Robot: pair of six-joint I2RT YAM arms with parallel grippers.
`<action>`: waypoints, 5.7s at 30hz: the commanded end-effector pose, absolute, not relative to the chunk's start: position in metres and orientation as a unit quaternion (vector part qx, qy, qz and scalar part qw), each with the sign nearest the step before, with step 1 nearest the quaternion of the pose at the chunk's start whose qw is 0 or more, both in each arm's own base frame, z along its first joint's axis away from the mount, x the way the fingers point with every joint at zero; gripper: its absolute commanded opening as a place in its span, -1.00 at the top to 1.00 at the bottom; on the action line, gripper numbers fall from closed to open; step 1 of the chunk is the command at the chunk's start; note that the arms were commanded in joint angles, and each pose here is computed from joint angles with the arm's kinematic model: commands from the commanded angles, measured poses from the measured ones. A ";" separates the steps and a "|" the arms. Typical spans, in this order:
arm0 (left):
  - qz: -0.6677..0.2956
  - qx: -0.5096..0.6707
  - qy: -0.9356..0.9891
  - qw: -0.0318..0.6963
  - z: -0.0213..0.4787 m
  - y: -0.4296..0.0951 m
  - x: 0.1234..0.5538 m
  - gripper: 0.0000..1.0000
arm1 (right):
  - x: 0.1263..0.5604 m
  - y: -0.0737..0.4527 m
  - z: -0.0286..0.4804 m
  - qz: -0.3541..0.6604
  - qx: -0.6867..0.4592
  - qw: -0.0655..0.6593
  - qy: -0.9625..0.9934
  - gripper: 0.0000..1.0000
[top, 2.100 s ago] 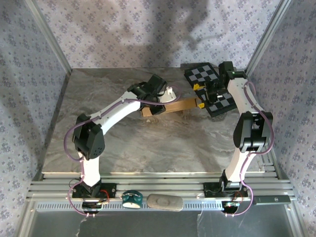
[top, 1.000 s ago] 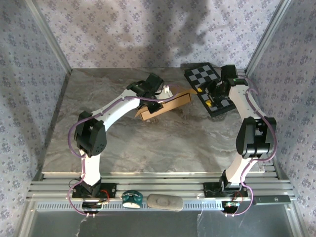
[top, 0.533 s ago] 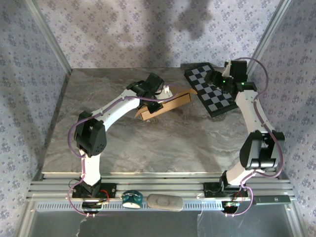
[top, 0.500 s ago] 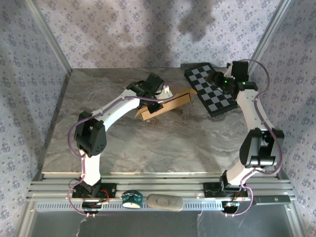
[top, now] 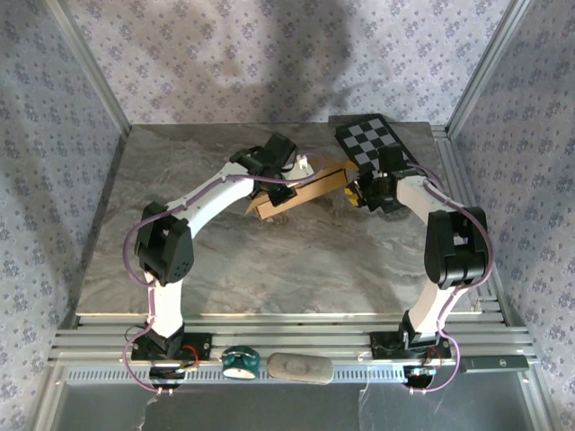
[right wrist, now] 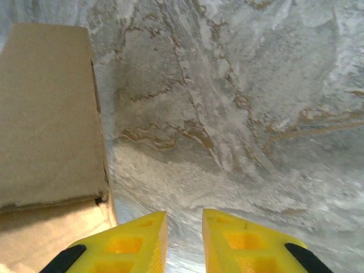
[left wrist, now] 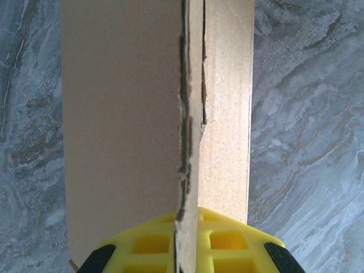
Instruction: Fold the paper box
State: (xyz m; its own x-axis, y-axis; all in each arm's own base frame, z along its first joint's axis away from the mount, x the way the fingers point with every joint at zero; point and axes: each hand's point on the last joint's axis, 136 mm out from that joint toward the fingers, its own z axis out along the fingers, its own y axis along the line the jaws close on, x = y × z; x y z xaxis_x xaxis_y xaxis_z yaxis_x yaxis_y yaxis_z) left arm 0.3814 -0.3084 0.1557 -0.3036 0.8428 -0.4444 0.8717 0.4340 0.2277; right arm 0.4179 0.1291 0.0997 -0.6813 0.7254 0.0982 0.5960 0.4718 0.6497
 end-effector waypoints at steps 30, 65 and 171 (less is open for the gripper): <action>-0.162 0.493 0.824 0.228 0.191 -0.353 0.339 1.00 | 0.454 0.181 0.124 0.491 0.448 0.151 0.731 0.58; -0.344 0.280 0.894 0.061 0.192 -0.372 0.316 0.88 | 0.397 0.220 0.170 0.421 0.450 0.125 0.778 0.70; 0.217 0.574 0.741 0.271 0.180 -0.308 0.370 1.00 | 0.457 0.133 0.197 0.072 -0.429 0.425 0.794 0.08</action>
State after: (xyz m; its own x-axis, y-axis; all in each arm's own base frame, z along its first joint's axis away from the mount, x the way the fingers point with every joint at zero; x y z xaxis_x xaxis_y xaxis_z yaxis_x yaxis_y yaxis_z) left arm 0.3845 -0.3060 0.1881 -0.2322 0.9545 -0.1874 0.6870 0.2973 0.6630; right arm 0.4489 0.1316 0.1892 -0.2737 -0.6165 -0.7382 -0.7540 0.6141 -0.2333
